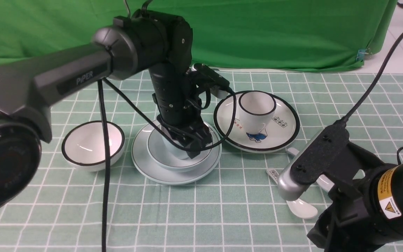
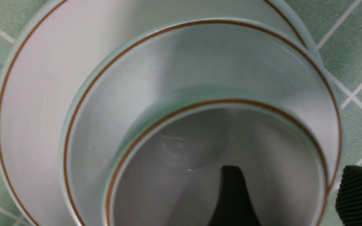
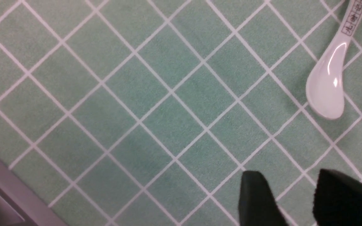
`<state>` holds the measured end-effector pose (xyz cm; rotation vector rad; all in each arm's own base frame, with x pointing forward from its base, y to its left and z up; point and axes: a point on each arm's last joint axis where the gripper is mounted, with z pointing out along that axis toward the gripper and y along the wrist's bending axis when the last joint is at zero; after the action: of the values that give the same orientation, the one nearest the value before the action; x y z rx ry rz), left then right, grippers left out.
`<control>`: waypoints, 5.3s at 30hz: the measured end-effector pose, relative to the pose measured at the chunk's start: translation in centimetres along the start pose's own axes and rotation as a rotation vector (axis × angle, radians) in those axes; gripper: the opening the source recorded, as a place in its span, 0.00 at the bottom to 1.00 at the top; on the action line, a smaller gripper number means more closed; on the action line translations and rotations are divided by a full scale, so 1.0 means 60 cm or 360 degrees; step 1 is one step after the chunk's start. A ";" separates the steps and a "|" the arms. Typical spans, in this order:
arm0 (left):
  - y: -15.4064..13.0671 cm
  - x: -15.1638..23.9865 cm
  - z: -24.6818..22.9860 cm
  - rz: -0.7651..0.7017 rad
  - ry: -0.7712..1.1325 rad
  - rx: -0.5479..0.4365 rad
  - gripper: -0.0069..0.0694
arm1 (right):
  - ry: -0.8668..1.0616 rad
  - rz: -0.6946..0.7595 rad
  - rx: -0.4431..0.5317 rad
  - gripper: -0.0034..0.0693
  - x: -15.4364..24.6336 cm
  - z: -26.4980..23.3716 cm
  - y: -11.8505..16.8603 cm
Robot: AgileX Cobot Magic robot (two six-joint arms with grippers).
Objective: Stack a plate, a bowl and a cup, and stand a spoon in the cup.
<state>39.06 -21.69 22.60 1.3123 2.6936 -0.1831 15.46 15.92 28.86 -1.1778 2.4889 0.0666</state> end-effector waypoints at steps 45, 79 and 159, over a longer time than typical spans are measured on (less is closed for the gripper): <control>-0.221 0.429 -0.248 -0.0403 -0.1775 -0.0352 0.10 | 0.0306 0.0397 -0.0132 0.65 -0.107 0.317 -0.321; -0.223 0.431 -0.246 -0.0329 -0.1741 -0.0379 0.10 | -0.0730 0.0324 -0.0224 0.28 -0.160 0.109 -0.132; -0.252 0.535 -0.203 -0.0329 -0.2181 -0.0557 0.10 | -0.0783 0.0050 0.0161 0.13 -0.111 -0.052 -0.048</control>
<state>6.69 -4.10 29.56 0.4382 1.5346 -0.4104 20.49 18.32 34.49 -0.9445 2.0519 0.2099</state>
